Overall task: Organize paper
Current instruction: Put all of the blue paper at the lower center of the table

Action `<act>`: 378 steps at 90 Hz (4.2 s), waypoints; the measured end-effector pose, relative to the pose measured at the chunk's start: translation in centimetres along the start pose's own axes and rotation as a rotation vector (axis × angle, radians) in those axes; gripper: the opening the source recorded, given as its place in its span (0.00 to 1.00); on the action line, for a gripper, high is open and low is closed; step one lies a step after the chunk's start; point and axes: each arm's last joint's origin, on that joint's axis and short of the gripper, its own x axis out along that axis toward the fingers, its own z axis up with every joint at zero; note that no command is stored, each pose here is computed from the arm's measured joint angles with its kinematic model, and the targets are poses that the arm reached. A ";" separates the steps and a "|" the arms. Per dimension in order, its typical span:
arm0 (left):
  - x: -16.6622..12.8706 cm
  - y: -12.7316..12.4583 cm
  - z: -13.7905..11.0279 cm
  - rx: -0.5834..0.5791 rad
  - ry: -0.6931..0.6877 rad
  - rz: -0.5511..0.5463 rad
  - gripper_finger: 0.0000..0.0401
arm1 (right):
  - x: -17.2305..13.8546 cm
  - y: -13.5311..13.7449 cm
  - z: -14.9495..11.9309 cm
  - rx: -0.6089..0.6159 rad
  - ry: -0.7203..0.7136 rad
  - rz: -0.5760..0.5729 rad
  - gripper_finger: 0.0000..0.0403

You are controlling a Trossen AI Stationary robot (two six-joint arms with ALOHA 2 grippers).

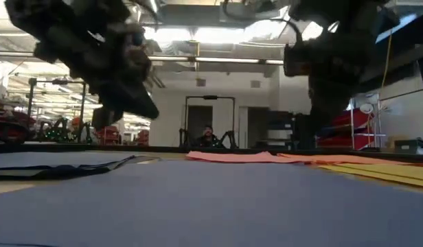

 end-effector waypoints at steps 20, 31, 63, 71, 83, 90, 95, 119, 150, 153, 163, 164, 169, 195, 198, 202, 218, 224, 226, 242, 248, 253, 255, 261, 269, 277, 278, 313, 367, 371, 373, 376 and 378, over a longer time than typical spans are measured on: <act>1.1 -0.3 -0.1 0.042 0.126 0.029 0.00 | -0.1 -0.1 0.4 0.014 -0.053 -0.029 0.00; 0.9 -0.5 -0.1 0.114 0.224 0.106 0.00 | -0.1 0.0 0.6 0.023 -0.069 -0.021 0.00; 0.4 -0.9 0.5 0.272 0.294 0.249 0.00 | -0.1 0.1 0.9 0.030 -0.110 -0.014 0.00; 0.4 -1.0 0.6 0.272 0.285 0.238 0.00 | -0.1 0.1 1.0 0.031 -0.121 -0.022 0.00; 0.4 -1.0 0.5 0.273 0.292 0.236 0.00 | -0.1 0.2 1.1 0.034 -0.140 -0.017 0.00; 0.5 -1.0 0.5 0.281 0.299 0.229 0.00 | -0.1 0.4 1.4 0.029 -0.168 0.002 0.00; 0.5 -1.0 0.5 0.289 0.306 0.222 0.00 | -0.1 0.5 1.5 0.030 -0.178 0.008 0.00; 0.9 -0.8 0.2 0.292 0.326 0.236 0.00 | 2.6 0.8 1.5 0.008 -0.144 0.023 0.00; 2.6 -0.1 -0.4 0.273 0.350 0.235 0.00 | 3.7 1.0 1.2 0.002 -0.103 0.057 0.00; 2.7 -0.1 -0.4 0.276 0.346 0.230 0.00 | 3.7 1.0 1.2 0.002 -0.104 0.058 0.00; 3.1 -0.1 -0.3 0.284 0.335 0.218 0.00 | 3.7 1.0 1.2 0.002 -0.100 0.063 0.00; 3.1 -0.1 -0.3 0.283 0.333 0.217 0.00 | 3.7 1.0 1.2 0.002 -0.101 0.063 0.00; 3.3 0.1 -0.1 0.274 0.330 0.218 0.00 | 3.7 1.0 1.2 0.002 -0.105 0.057 0.00; 3.3 1.6 1.6 0.242 0.288 0.262 0.00 | 3.6 0.0 2.5 0.019 -0.189 0.029 0.00; 3.3 1.7 1.8 0.242 0.281 0.263 0.00 | 3.6 -0.2 2.9 0.027 -0.209 0.033 0.00; 3.4 1.8 2.0 0.243 0.274 0.260 0.00 | 3.6 -0.6 3.4 0.040 -0.235 0.037 0.00; 3.3 2.0 2.0 0.250 0.289 0.261 0.00 | 3.6 -2.0 4.6 0.057 -0.272 0.046 0.00; 3.2 1.9 1.7 0.257 0.310 0.269 0.00 | 3.6 -2.4 4.8 0.055 -0.269 0.050 0.00; 3.2 1.9 1.5 0.260 0.318 0.273 0.00 | 3.6 -2.5 4.8 0.055 -0.269 0.049 0.00; 3.0 2.0 0.9 0.273 0.371 0.298 0.00 | 3.6 -2.6 4.9 0.041 -0.270 0.045 0.00; 2.8 2.1 0.7 0.279 0.393 0.313 0.00 | 3.6 -2.6 4.8 0.038 -0.269 0.045 0.00; 2.7 2.3 0.7 0.288 0.404 0.322 0.00 | 3.6 -2.6 4.8 0.037 -0.267 0.045 0.00; 2.7 2.3 0.8 0.291 0.409 0.326 0.00 | 3.6 -2.6 4.8 0.037 -0.266 0.044 0.00; 2.5 2.5 0.9 0.294 0.415 0.332 0.00 | 3.6 -2.6 4.8 0.037 -0.262 0.042 0.00; 2.2 2.7 1.2 0.302 0.408 0.341 0.00 | 3.6 -2.6 4.7 0.037 -0.260 0.041 0.00; 1.6 2.6 1.8 0.286 0.376 0.345 0.00 | 3.6 -2.6 4.7 0.036 -0.255 0.056 0.00; 1.6 2.6 1.9 0.283 0.372 0.346 0.00 | 3.6 -2.6 4.7 0.035 -0.252 0.063 0.00; 1.1 2.3 1.5 0.275 0.365 0.345 0.00 | 3.9 -3.2 2.6 0.121 -0.033 -0.012 0.00; 1.1 2.5 1.5 0.278 0.348 0.337 0.00 | 5.9 -2.7 1.5 0.140 0.044 -0.029 0.00; 1.1 2.5 1.5 0.279 0.347 0.338 0.00 | 5.9 -2.8 1.6 0.144 0.036 -0.024 0.00; 1.1 2.5 1.5 0.280 0.345 0.338 0.00 | 5.9 -2.8 1.7 0.147 0.031 -0.022 0.00; 1.1 2.4 1.5 0.280 0.343 0.337 0.00 | 5.9 -2.9 1.8 0.152 0.026 -0.016 0.00; 1.1 2.4 1.5 0.280 0.343 0.338 0.00 | 5.9 -3.0 1.9 0.155 0.024 -0.013 0.00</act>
